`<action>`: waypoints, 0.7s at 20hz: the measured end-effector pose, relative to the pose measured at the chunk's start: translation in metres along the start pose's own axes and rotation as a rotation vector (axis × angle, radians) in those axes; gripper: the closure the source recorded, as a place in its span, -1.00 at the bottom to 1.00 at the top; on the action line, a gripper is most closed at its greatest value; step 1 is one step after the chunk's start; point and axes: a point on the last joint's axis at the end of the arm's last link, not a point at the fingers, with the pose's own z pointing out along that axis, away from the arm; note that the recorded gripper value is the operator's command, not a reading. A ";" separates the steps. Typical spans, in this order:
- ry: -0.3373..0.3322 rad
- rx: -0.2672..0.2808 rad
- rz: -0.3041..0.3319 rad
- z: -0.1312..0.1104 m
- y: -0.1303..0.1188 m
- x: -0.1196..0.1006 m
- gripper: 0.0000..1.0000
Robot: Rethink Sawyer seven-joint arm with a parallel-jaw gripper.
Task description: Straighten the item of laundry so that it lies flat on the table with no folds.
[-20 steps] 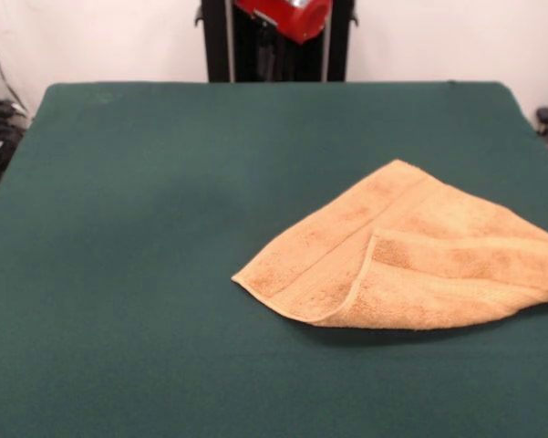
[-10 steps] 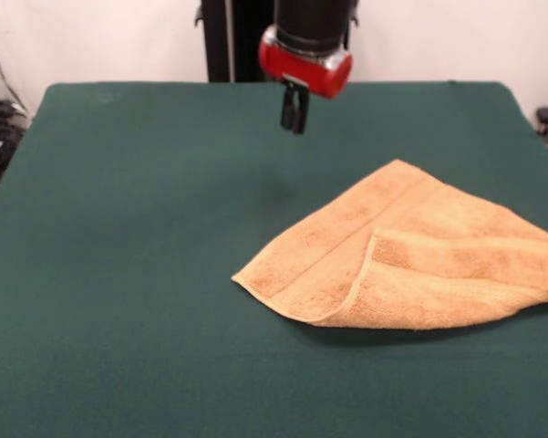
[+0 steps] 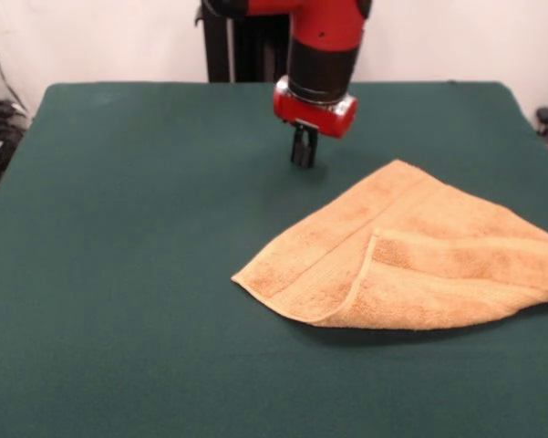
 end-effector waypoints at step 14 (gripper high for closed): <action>-0.046 0.070 -0.035 0.001 0.009 0.006 1.00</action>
